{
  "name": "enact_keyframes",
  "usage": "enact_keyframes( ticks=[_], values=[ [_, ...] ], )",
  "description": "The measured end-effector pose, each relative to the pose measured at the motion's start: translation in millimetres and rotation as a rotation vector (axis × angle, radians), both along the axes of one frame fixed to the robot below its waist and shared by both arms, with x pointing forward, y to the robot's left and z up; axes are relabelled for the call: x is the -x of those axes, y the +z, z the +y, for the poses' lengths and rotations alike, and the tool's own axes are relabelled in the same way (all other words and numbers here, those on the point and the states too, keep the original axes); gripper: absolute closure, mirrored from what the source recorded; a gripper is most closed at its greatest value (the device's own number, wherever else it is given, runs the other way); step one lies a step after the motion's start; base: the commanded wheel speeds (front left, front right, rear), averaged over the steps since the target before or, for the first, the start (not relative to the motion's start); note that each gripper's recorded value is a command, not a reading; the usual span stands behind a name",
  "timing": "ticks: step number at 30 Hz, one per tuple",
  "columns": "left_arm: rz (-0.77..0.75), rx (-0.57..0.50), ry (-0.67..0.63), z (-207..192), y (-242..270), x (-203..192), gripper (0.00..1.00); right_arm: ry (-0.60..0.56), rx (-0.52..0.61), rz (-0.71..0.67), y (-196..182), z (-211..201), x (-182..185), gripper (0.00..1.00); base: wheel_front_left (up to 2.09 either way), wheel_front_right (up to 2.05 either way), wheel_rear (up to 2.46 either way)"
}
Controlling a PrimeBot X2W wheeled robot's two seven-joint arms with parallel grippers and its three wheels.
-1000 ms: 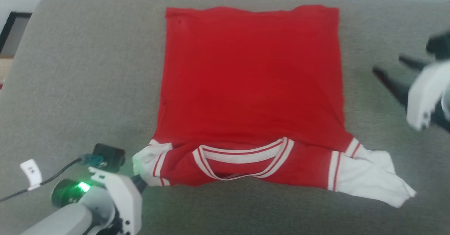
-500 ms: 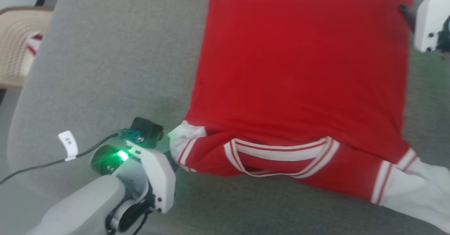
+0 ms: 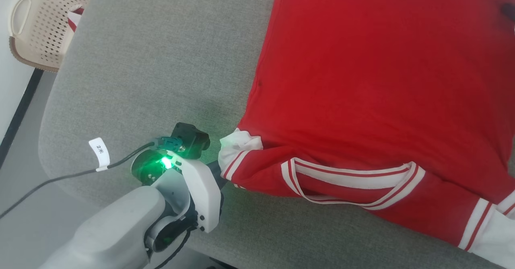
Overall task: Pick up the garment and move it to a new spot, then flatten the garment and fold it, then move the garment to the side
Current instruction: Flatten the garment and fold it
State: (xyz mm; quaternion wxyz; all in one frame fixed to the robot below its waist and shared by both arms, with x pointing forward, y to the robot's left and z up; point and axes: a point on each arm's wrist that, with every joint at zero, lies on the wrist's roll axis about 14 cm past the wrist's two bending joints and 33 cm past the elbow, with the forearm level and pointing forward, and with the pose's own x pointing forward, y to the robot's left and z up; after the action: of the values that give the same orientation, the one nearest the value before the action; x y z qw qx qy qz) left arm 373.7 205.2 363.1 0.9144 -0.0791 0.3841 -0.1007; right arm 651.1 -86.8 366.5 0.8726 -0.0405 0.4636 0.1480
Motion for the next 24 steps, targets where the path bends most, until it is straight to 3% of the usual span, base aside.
enact_keyframes(
  ticks=[13, 24],
  values=[
    [-0.027, -0.019, -0.013, 7.3, 3.8, -7.6, 1.00, 0.052, 0.022, -0.019, 11.2, 2.1, 30.0, 1.00, 0.00, 0.00, 0.00],
    [-0.059, -0.063, -0.054, 8.1, 18.7, -13.4, 1.00, 0.121, -0.033, -0.006, 28.9, -25.9, 101.9, 1.00, 0.00, 0.00, 0.00]
  ],
)
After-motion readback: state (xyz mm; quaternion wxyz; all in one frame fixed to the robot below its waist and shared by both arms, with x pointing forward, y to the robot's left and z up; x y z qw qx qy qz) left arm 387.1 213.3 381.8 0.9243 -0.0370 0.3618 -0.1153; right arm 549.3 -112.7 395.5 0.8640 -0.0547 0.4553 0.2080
